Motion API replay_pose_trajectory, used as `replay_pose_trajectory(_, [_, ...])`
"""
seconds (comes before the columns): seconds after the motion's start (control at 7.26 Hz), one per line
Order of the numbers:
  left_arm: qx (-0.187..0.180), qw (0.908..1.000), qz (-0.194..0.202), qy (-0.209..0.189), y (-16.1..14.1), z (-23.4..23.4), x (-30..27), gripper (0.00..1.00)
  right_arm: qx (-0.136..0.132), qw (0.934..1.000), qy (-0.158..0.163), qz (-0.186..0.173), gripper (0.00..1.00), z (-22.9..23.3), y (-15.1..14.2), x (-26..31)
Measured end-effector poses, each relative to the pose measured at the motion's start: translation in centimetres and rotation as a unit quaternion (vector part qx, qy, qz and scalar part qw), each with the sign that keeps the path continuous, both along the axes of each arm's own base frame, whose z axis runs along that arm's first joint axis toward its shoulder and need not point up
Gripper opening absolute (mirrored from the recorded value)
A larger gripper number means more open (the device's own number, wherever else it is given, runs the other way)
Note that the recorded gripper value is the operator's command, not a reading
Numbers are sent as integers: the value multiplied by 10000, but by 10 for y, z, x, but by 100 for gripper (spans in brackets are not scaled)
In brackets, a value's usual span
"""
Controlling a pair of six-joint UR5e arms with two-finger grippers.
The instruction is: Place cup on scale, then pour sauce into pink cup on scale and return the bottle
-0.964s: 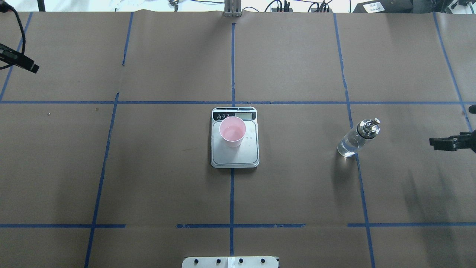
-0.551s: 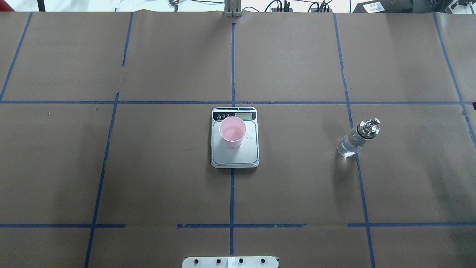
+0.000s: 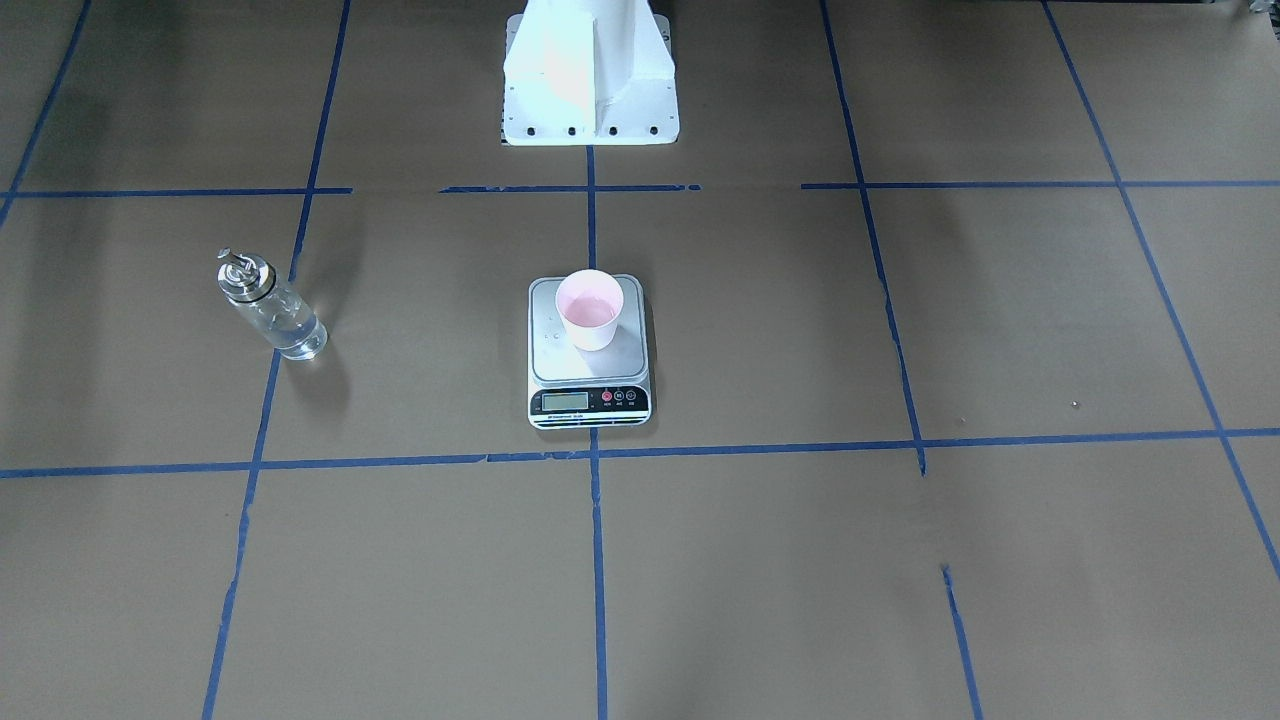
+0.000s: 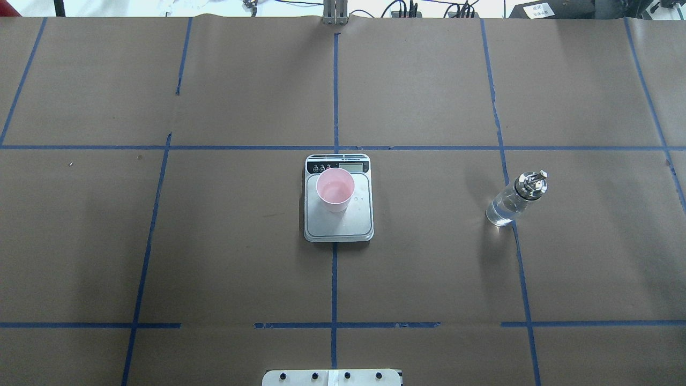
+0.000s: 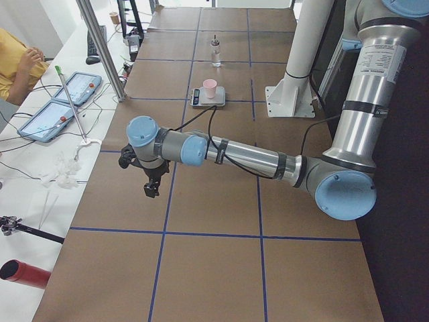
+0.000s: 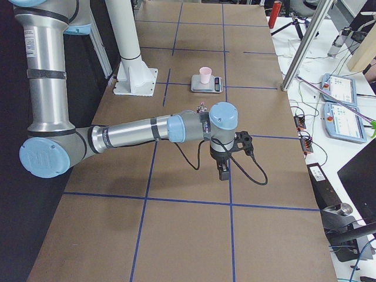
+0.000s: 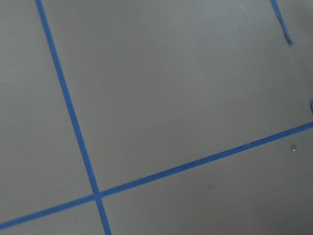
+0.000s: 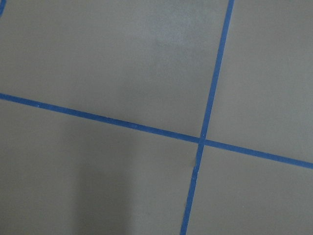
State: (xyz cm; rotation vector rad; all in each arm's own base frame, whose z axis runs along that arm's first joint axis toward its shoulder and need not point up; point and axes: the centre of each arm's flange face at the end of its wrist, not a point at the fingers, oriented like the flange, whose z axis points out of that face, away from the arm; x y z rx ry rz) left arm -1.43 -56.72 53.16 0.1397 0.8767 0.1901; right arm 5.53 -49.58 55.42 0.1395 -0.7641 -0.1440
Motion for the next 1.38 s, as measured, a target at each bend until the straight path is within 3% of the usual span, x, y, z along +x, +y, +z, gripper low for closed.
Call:
replay_pose_trajectory(0.28, [-288, 9995, -44, -123, 49, 6, -7, 100, -195, 9998, -42, -1, 100, 6, 6, 3])
replay_pose_trajectory(0.41, [-233, 9996, -56, -158, 62, 12, -9, 100, -249, 9997, -37, 16, 100, 9, 7, 4])
replay_pose_trajectory(0.96, [372, 9981, -139, -461, 65, 57, -15, 100, -242, 9997, -26, 30, 100, 7, 6, 4])
replay_pose_trajectory(1.38, [621, 9966, -209, -494, 58, 47, -19, 100, -136, 9999, -4, 22, 100, -2, 6, 4])
